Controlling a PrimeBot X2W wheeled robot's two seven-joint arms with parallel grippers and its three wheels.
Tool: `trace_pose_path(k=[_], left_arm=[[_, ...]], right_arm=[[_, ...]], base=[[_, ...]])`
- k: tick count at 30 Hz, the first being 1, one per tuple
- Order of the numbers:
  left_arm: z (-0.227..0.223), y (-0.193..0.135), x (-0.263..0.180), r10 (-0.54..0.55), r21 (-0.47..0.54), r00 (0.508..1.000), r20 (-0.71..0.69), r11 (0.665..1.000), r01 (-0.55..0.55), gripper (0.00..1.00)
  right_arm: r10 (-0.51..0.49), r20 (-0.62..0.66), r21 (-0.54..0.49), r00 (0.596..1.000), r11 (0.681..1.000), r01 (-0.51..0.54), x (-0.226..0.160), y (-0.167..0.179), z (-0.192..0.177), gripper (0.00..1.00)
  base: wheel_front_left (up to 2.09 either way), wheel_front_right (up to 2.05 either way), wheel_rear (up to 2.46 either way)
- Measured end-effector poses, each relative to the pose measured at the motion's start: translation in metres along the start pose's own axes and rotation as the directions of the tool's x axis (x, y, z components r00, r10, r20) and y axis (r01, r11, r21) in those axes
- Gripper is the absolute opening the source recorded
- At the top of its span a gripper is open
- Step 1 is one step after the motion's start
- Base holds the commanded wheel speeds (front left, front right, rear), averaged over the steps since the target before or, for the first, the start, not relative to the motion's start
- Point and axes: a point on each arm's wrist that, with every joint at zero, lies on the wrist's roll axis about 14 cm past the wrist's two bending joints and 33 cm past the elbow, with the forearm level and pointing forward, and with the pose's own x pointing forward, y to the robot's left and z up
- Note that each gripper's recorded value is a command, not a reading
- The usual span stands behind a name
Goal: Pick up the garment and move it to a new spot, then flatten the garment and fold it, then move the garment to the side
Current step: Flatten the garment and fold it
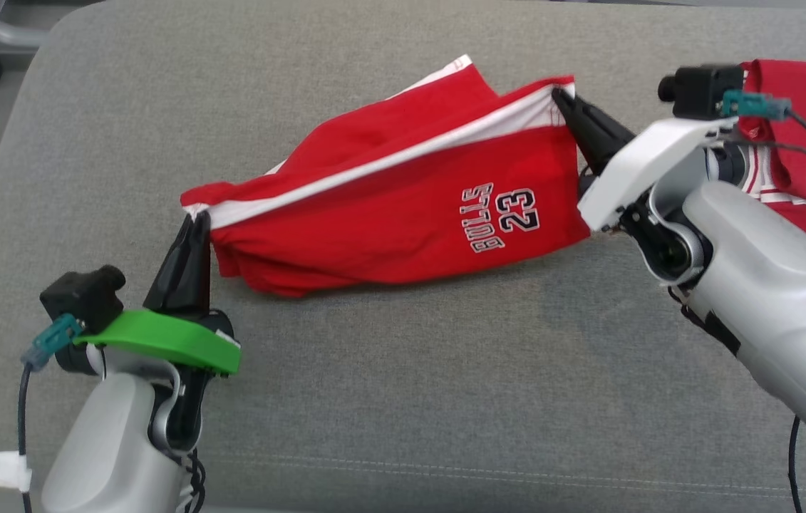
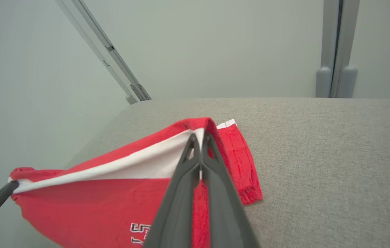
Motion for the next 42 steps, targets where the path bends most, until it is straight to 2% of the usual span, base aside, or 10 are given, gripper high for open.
trace_pose_path(k=[8, 17, 21, 30, 39, 40, 41, 42], left_arm=[[0.001, 0.009, 0.024, 0.027, -0.021, 1.0, -0.012, 0.999, -0.027, 0.0], [-0.011, 0.023, 0.043, 0.081, -0.06, 0.995, -0.054, 0.995, -0.084, 0.0], [-0.02, 0.025, 0.05, 0.099, -0.091, 0.992, -0.082, 0.99, -0.107, 0.0], [-0.035, 0.035, 0.058, 0.123, -0.077, 0.982, -0.141, 0.988, -0.135, 0.0], [-0.043, 0.036, 0.064, 0.119, -0.068, 0.979, -0.166, 0.989, -0.131, 0.0], [-0.044, 0.036, 0.065, 0.117, -0.068, 0.979, -0.168, 0.989, -0.129, 0.06], [-0.045, 0.035, 0.065, 0.113, -0.066, 0.979, -0.171, 0.99, -0.126, 0.47], [-0.046, 0.034, 0.065, 0.111, -0.066, 0.979, -0.174, 0.99, -0.123, 0.99]], right_arm=[[-0.006, -0.039, -0.058, 0.999, 0.998, 0.004, 0.051, -0.005, 0.002, 0.0], [-0.048, -0.099, -0.117, 0.994, 0.992, 0.036, 0.096, -0.021, -0.018, 0.0], [-0.062, -0.134, -0.124, 0.989, 0.991, 0.046, 0.108, -0.027, -0.034, 0.0], [-0.069, -0.184, -0.118, 0.98, 0.992, 0.048, 0.124, -0.031, -0.071, 0.0], [-0.089, -0.177, -0.142, 0.98, 0.988, 0.064, 0.129, -0.042, -0.074, 0.0], [-0.09, -0.177, -0.152, 0.98, 0.986, 0.063, 0.129, -0.042, -0.074, 0.35], [-0.092, -0.17, -0.155, 0.981, 0.986, 0.065, 0.129, -0.044, -0.073, 0.85], [-0.093, -0.165, -0.159, 0.982, 0.985, 0.067, 0.129, -0.045, -0.073, 1.0]], base=[[0.0, 0.0, 0.0], [0.0, 0.0, 0.0], [0.0, 0.0, 0.0], [0.0, 0.0, 0.0], [0.0, 0.0, 0.0], [0.0, 0.0, 0.0], [0.0, 0.0, 0.0], [0.0, 0.0, 0.0]])
